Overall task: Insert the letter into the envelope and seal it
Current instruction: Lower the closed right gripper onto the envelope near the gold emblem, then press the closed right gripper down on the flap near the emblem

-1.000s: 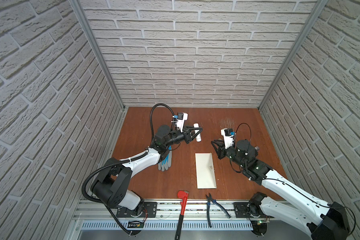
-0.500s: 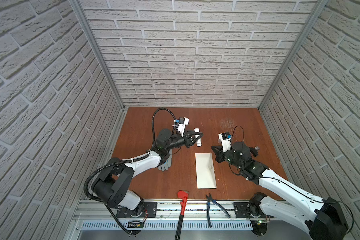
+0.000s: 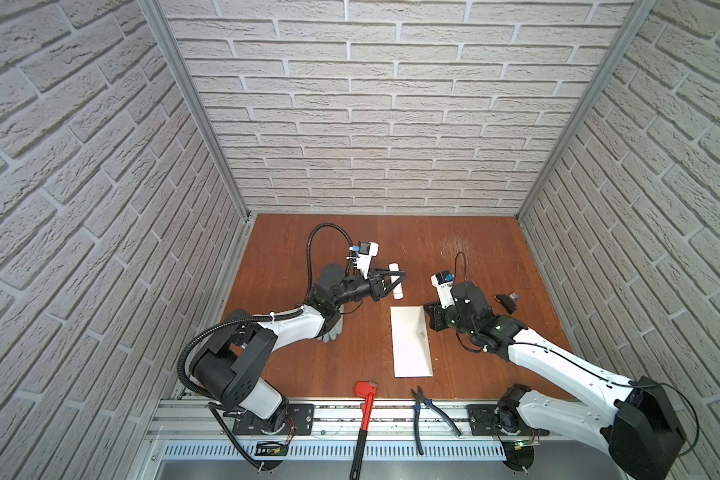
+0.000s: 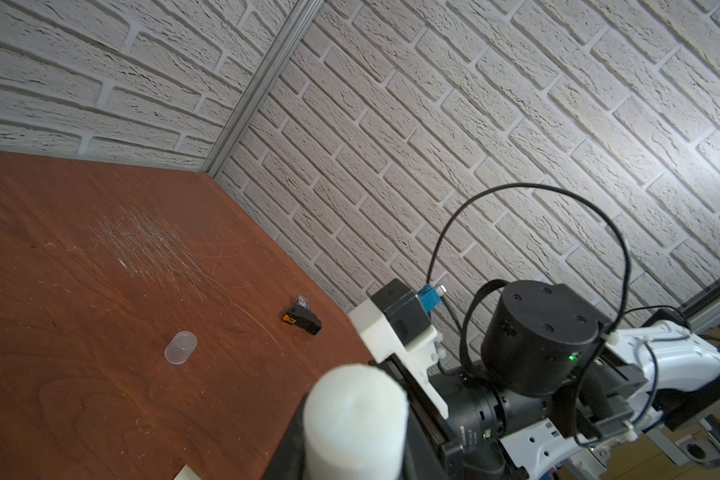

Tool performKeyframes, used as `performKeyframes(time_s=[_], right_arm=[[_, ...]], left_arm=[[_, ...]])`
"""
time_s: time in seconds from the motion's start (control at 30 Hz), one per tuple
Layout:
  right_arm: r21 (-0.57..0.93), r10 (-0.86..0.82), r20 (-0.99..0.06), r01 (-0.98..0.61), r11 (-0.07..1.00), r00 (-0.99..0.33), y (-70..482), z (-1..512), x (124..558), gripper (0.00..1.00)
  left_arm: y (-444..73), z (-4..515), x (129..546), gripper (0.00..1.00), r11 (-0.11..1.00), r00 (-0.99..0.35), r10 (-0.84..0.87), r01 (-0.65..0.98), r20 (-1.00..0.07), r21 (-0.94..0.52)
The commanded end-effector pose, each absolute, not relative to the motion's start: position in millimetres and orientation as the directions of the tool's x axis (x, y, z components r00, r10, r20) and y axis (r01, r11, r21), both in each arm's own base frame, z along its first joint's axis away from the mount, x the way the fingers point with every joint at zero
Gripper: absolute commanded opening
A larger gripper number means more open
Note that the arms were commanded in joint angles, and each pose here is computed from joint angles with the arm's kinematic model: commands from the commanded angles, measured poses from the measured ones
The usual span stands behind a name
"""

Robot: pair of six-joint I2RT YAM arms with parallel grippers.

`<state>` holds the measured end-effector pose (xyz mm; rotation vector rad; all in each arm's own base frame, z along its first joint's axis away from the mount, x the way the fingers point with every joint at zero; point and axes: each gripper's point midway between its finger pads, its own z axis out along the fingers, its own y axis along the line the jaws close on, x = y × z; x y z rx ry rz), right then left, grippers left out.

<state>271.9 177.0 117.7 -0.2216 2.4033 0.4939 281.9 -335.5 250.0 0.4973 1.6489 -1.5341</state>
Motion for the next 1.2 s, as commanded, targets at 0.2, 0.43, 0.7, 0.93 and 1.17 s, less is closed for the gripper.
performKeyframes(time_s=[0.2, 0.43, 0.7, 0.93, 1.17], right_arm=[[0.317, -0.043, -0.43, -0.195, 0.928, -0.902, 184, 85, 260, 0.06], [0.304, -0.039, -0.361, -0.158, 0.94, -0.932, 186, 73, 256, 0.06], [0.245, -0.091, -0.265, -0.158, 0.957, -0.96, 196, 49, 246, 0.06], [0.158, -0.1, -0.186, -0.13, 0.979, -0.977, 198, 32, 246, 0.06], [0.077, -0.124, -0.11, -0.133, 0.988, -0.986, 200, 17, 241, 0.06]], left_arm=[[-330, 263, 274, 0.0, 0.158, -0.542, -0.275, 0.789, -0.794, -0.593], [-325, 262, 270, 0.0, 0.169, -0.536, -0.27, 0.791, -0.8, -0.588], [-321, 258, 269, 0.0, 0.181, -0.537, -0.269, 0.787, -0.8, -0.589], [-315, 258, 267, 0.0, 0.19, -0.531, -0.275, 0.787, -0.801, -0.587], [-309, 257, 265, 0.0, 0.201, -0.524, -0.272, 0.79, -0.807, -0.58]])
